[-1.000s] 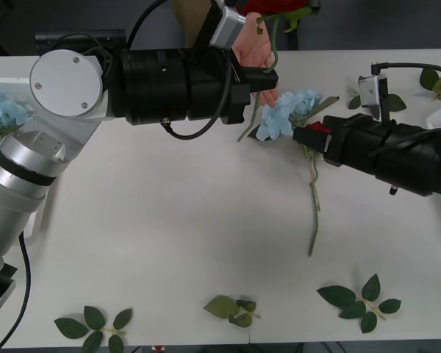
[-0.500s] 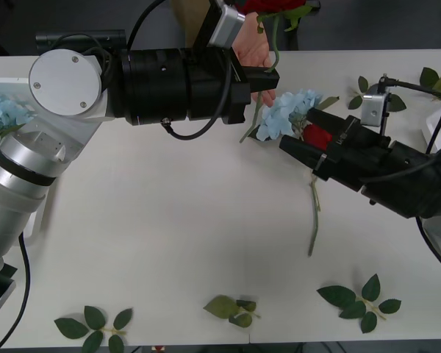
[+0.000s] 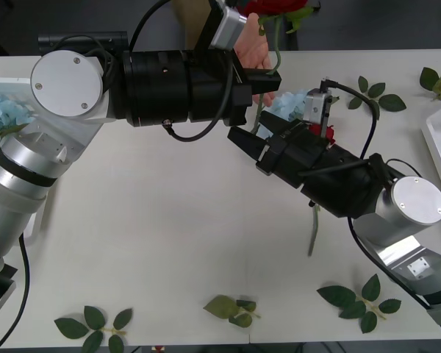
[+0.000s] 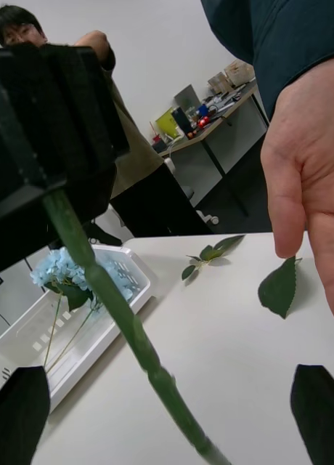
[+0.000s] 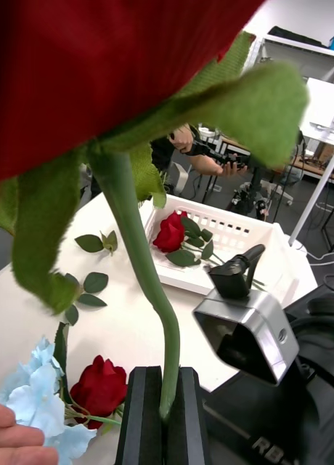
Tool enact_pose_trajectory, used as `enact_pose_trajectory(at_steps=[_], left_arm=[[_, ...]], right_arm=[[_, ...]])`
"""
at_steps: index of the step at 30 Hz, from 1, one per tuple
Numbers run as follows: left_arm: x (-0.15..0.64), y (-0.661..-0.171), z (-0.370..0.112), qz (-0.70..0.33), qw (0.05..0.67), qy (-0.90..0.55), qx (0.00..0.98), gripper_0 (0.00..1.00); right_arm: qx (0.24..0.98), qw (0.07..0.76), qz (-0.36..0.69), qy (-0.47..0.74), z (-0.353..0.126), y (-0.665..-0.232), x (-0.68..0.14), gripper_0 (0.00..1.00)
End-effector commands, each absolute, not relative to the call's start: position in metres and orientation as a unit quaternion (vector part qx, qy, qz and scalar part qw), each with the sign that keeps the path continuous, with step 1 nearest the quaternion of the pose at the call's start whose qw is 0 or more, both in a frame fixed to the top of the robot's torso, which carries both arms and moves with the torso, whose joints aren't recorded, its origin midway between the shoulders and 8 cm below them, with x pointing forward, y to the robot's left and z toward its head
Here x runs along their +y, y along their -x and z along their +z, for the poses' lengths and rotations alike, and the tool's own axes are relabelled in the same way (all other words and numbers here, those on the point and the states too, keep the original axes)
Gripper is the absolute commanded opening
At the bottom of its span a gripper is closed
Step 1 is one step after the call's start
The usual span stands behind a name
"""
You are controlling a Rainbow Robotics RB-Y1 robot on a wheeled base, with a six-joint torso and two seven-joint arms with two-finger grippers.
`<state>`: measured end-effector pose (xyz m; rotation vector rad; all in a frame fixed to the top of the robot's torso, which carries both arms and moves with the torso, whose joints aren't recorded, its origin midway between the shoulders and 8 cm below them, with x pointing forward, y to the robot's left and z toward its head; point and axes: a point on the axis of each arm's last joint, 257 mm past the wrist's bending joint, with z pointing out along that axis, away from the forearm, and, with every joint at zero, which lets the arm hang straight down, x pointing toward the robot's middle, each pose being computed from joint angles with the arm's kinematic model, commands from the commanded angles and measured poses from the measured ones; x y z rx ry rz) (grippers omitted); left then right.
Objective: Place the red flowers into the right box and the blue flowers into the left box. If a person shows an open palm, hand one flower to the person first, then continue sorting.
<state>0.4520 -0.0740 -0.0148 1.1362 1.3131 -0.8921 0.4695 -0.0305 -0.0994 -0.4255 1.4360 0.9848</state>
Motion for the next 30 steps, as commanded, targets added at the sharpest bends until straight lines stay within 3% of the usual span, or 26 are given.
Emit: enact_pose_trajectory(at_steps=[1,2,4,20,21,22,23,30], left_arm=[[-0.083,-0.436,-0.015,-0.365,0.572,-0.512,0.526,0.0],[-0.085,-0.435,-0.016,-0.366,0.571,-0.513,0.526,0.0],[-0.086,-0.434,-0.016,-0.368,0.57,-0.513,0.526,0.0],[-0.088,-0.435,-0.016,-0.368,0.575,-0.51,0.524,0.0],[-0.088,-0.435,-0.017,-0.37,0.573,-0.508,0.526,0.44],[-0.087,-0.435,-0.016,-0.371,0.575,-0.505,0.526,0.95],[-0.087,-0.436,-0.016,-0.373,0.575,-0.503,0.527,1.0],[-0.086,-0.435,-0.016,-0.38,0.574,-0.497,0.528,1.0]], right_arm=[[0.598,0.64,0.446,0.185,-0.073,-0.47,-0.007,0.37],[0.597,0.641,0.446,0.185,-0.071,-0.47,-0.006,0.17],[0.598,0.64,0.446,0.184,-0.072,-0.47,-0.005,0.0],[0.6,0.638,0.447,0.182,-0.074,-0.471,-0.008,0.0],[0.6,0.639,0.446,0.182,-0.074,-0.471,-0.009,0.0],[0.601,0.638,0.446,0.181,-0.074,-0.471,-0.01,0.0],[0.601,0.638,0.446,0.182,-0.075,-0.471,-0.01,0.0],[0.608,0.641,0.431,0.181,-0.079,-0.476,-0.026,0.0]])
